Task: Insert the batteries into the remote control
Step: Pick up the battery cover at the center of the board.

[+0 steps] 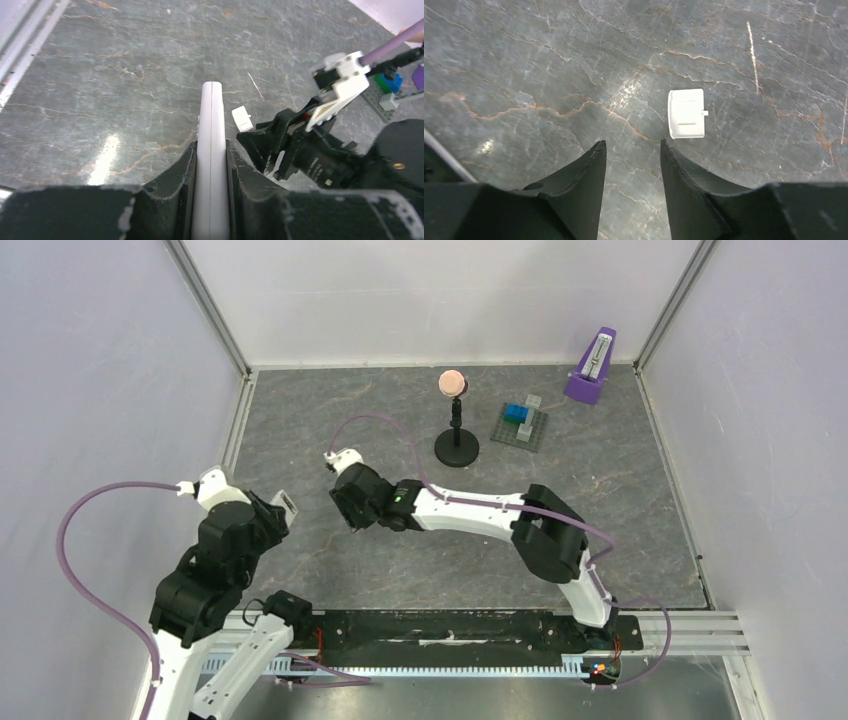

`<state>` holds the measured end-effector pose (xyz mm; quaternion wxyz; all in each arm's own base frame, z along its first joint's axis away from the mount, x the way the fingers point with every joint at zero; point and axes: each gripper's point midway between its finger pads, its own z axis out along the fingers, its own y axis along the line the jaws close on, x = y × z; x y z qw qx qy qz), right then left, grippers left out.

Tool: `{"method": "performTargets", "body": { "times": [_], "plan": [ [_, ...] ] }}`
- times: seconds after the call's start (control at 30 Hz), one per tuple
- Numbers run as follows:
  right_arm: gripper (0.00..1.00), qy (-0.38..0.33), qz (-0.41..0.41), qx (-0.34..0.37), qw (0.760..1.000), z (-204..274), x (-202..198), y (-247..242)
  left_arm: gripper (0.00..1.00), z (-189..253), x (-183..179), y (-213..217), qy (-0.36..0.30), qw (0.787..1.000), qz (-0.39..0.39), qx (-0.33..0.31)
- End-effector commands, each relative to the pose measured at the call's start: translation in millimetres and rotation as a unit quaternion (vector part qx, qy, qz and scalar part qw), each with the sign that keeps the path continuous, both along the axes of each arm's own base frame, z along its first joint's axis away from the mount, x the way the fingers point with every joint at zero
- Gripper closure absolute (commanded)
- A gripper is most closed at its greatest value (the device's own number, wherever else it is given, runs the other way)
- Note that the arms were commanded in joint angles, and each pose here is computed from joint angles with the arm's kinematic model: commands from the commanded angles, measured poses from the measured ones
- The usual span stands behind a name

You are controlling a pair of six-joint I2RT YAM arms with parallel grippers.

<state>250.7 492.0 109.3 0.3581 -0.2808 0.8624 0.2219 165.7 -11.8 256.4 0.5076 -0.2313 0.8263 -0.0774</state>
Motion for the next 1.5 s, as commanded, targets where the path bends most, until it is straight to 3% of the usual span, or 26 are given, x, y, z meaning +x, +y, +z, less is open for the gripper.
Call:
{"method": "performTargets", "body": {
  "times": [0.0,0.37,0.6,0.93,1.27,1.4,1.47],
  "plan": [
    [0.52,-0.059,0.015,-0.055,0.997,-5,8,12,0.98,17,-11,26,-0.030,0.998,0.059,0.013],
    [0.54,-0.090,0.002,-0.115,0.989,-43,27,12,0.98,21,-11,24,-0.034,0.998,0.054,0.006],
    [0.63,-0.074,-0.016,-0.126,0.989,-64,33,6,0.98,15,-13,20,-0.031,0.998,0.046,-0.003],
    [0.67,-0.066,-0.004,-0.121,0.990,-75,42,9,0.98,11,-9,10,-0.027,0.999,0.028,-0.019],
    [0.81,-0.040,0.009,-0.124,0.991,-94,38,5,0.98,7,-8,8,-0.021,0.999,0.026,-0.023],
    [1.00,-0.017,0.004,-0.114,0.993,-97,35,1,0.98,6,-8,6,-0.021,0.999,0.024,-0.026],
    [1.00,-0.003,-0.006,-0.095,0.995,-89,36,-2,0.98,11,-9,3,-0.026,0.999,0.017,-0.035]
  ]
}}
